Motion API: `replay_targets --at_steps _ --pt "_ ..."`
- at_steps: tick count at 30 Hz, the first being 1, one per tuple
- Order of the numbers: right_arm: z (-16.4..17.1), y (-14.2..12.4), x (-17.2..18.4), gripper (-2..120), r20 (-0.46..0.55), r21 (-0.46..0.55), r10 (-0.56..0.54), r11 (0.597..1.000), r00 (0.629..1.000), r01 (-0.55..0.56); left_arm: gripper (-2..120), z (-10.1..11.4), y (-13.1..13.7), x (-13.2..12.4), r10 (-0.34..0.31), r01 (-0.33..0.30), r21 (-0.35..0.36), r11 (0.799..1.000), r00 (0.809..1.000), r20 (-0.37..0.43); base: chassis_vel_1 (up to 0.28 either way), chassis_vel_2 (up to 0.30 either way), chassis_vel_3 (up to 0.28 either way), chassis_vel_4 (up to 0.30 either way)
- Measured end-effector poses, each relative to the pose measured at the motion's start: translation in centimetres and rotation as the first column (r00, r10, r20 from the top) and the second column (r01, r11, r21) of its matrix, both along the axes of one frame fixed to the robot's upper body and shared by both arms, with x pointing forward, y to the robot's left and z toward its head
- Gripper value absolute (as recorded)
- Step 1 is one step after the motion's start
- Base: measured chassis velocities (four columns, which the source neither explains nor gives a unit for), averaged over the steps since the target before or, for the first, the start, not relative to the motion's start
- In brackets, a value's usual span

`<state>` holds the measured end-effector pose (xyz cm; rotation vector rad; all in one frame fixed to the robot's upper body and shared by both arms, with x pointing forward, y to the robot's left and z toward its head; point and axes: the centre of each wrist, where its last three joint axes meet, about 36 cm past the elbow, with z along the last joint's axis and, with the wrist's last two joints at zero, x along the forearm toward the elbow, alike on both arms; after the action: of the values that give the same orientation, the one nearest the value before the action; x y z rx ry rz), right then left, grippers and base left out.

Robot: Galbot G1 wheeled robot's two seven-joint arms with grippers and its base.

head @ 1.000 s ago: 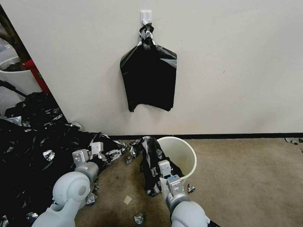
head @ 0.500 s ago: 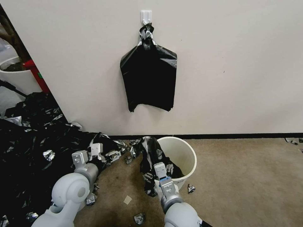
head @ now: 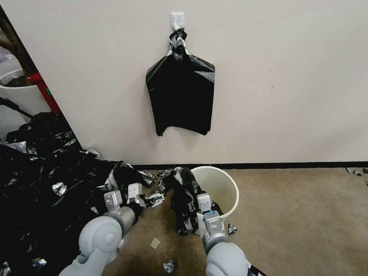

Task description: Place a trash bag onto the trash bin.

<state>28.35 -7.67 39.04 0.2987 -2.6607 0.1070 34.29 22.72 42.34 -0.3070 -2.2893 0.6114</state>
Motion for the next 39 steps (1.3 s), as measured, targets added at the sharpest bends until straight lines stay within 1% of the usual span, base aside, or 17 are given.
replay_targets --at_steps 1,3,5,6,8,12,17,24,27,28,30,32,34,36,37,38,39 --pt "0.0 0.0 0.0 22 -0.002 0.009 -0.004 1.000 1.000 0.004 100 -0.3 -0.3 0.2 -0.004 0.003 -0.020 1.000 1.000 -0.008 0.000 0.000 0.000 0.000" --pt "-0.1 0.0 0.1 18 -0.004 0.017 -0.006 1.000 1.000 0.007 100 -0.5 -0.7 0.3 -0.007 0.007 -0.036 0.999 1.000 -0.015 0.000 0.000 0.000 0.000" --pt "-0.1 0.1 0.1 7 -0.007 0.047 -0.013 0.999 1.000 0.014 100 -1.0 -2.0 0.6 -0.024 0.022 -0.071 0.997 0.999 -0.028 0.000 0.000 0.000 0.000" --pt "-0.1 0.1 0.1 7 -0.007 0.047 -0.013 0.999 1.000 0.014 100 -1.0 -2.0 0.6 -0.024 0.022 -0.071 0.997 0.999 -0.028 0.000 0.000 0.000 0.000" --pt "-0.1 0.2 0.2 0 -0.007 0.074 -0.020 0.997 1.000 0.020 100 -1.4 -3.1 0.8 -0.041 0.039 -0.080 0.996 0.999 -0.033 0.000 0.000 0.000 0.000" --pt "-0.1 0.3 0.2 0 -0.001 0.094 -0.031 0.995 1.000 0.031 100 -2.1 -4.3 1.3 -0.055 0.053 -0.063 0.997 0.998 -0.040 0.000 0.000 0.000 0.000" --pt "-0.1 0.3 0.1 0 0.008 0.104 -0.032 0.994 0.999 0.031 100 -2.7 -4.8 1.7 -0.061 0.059 -0.049 0.997 0.997 -0.047 0.000 0.000 0.000 0.000" --pt "-0.2 0.4 -0.2 0 0.036 0.105 -0.021 0.994 0.999 0.017 97 -3.6 -6.0 1.8 -0.053 0.051 -0.036 0.998 0.997 -0.064 0.000 0.000 0.000 0.000" --pt "-0.2 0.4 -0.5 0 0.042 0.103 -0.019 0.995 0.999 0.014 85 -4.2 -6.7 1.8 -0.030 0.028 -0.020 0.999 0.997 -0.067 0.000 0.000 0.000 0.000" --pt "-0.2 0.4 -0.5 0 0.042 0.103 -0.019 0.995 0.999 0.014 85 -4.2 -6.7 1.8 -0.030 0.028 -0.020 0.999 0.997 -0.067 0.000 0.000 0.000 0.000" --pt "-0.2 0.3 -0.6 0 0.046 0.100 -0.016 0.995 0.999 0.012 76 -4.3 -6.7 1.7 -0.025 0.024 -0.015 1.000 0.997 -0.069 0.000 0.000 0.000 0.000" --pt "-0.3 0.3 -0.7 0 0.047 0.099 -0.016 0.995 0.999 0.011 73 -4.3 -6.8 1.7 -0.025 0.024 -0.014 1.000 0.997 -0.070 0.000 0.000 0.000 0.000" --pt "-0.3 0.3 -0.8 0 0.051 0.094 -0.015 0.995 0.999 0.010 59 -4.3 -6.9 1.7 -0.026 0.026 -0.006 1.000 0.997 -0.079 0.000 0.000 0.000 0.000" --pt "-0.3 0.3 -0.8 0 0.051 0.094 -0.015 0.996 0.999 0.010 57 -4.3 -6.9 1.7 -0.027 0.027 -0.005 1.000 0.996 -0.080 0.000 0.000 0.000 0.000" --pt "-0.5 0.2 -0.8 0 0.062 0.089 -0.014 0.996 0.998 0.008 49 -4.2 -7.1 1.6 -0.034 0.035 0.005 0.999 0.995 -0.095 0.000 0.000 0.000 0.000" --pt "-0.5 0.2 -0.8 0 0.062 0.089 -0.014 0.996 0.998 0.008 49 -4.2 -7.1 1.6 -0.034 0.035 0.005 0.999 0.995 -0.095 0.000 0.000 0.000 0.000" --pt "-0.5 0.1 -0.8 0 0.069 0.088 -0.012 0.996 0.998 0.006 43 -4.2 -7.1 1.6 -0.036 0.037 0.007 0.999 0.994 -0.099 0.000 0.000 0.000 0.000"
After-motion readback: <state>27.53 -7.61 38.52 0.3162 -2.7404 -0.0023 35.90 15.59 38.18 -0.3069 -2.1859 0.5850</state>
